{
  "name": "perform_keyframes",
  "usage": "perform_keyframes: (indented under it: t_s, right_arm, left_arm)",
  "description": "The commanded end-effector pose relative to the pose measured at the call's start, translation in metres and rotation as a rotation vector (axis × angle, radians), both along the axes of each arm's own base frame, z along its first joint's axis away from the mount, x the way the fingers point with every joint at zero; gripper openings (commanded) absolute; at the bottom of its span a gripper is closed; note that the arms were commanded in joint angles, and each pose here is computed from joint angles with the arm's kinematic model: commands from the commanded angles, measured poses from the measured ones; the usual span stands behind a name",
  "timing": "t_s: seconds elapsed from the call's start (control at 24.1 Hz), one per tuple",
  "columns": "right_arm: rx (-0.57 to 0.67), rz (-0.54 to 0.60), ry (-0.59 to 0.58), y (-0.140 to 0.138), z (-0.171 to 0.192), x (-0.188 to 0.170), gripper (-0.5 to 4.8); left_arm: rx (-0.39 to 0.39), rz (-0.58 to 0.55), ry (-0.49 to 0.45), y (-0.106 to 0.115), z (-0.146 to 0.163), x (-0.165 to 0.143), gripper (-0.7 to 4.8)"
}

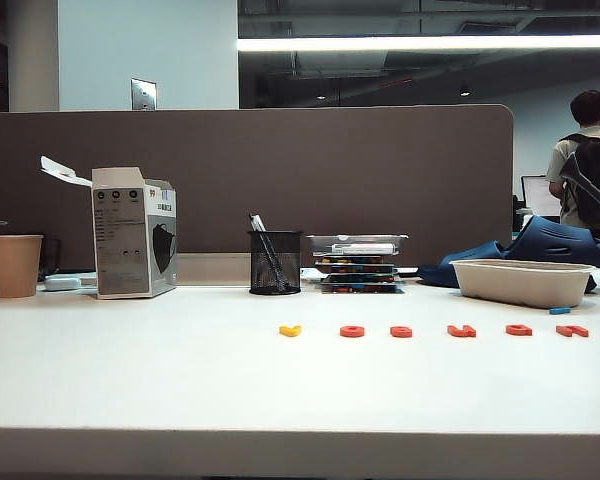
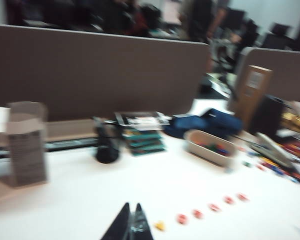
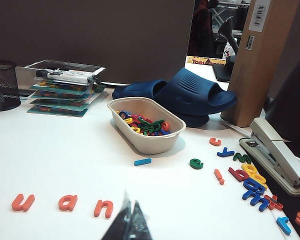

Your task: Select the appropriate letters from the row of letter magnets placed on the table to arrange into the word "sun".

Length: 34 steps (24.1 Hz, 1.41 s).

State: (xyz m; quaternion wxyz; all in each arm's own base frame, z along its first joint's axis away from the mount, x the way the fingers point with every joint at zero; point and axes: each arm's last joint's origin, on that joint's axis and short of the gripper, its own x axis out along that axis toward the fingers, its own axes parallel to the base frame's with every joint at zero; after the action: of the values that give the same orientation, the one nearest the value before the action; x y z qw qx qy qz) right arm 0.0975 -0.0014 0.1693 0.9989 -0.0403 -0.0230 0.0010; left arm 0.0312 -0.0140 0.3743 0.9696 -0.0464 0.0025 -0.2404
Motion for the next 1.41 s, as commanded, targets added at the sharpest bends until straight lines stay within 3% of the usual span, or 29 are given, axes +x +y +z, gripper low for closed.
perform_keyframes:
  t_s: [0.04,0.12,0.25,0.41,0.66,0.83,0.99,1.12,1.28,1.41]
  right_arm:
    - [0.001,-0.001,-0.013,0.0,0.0,0.0,-0.01]
    - [0.001,-0.001,-0.012,0.0,0.0,0.0,-0.01]
    - [0.001,-0.003,-0.012,0.0,0.0,0.0,-0.01]
    - [0.001,-0.01,-0.011,0.0,0.0,0.0,-0.01]
    - [0.001,-0.01,-0.012,0.0,0.0,0.0,-0.01]
    - [0.001,-0.01,-0.011,0.0,0.0,0.0,-0.01]
    - [0.001,-0.011,-0.011,0.0,-0.001,0.0,-0.01]
    - [0.001,-0.011,-0.009,0.0,-0.001,0.0,-0.01]
    - [0.001,-0.011,-0.007,0.0,-0.001,0.0,-0.01]
    - [0.001,-0.011,-0.005,0.0,-0.001,0.0,-0.01]
  left_arm:
    - [0.03,-0.129,0.127,-0.004,0.033,0.009,-0.06]
    - [0.063,-0.148,0.198,-0.006,0.053,0.018,-0.05]
    - [0.037,-0.154,0.235,-0.011,0.078,0.025,-0.06]
    - [-0.009,-0.275,0.361,-0.027,0.1,0.034,-0.05]
    - [-0.048,-0.239,0.451,-0.049,0.114,0.049,-0.05]
    - [-0.079,-0.192,0.564,-0.081,0.109,0.067,-0.05]
    - [-0.01,-0.09,0.572,-0.121,0.098,0.082,-0.05]
    - [-0.072,-0.021,0.643,-0.154,0.085,0.094,-0.05]
    - [-0.075,-0.009,0.723,-0.177,0.072,0.101,-0.05]
    - [-0.052,0.002,0.732,-0.187,0.066,0.104,-0.05]
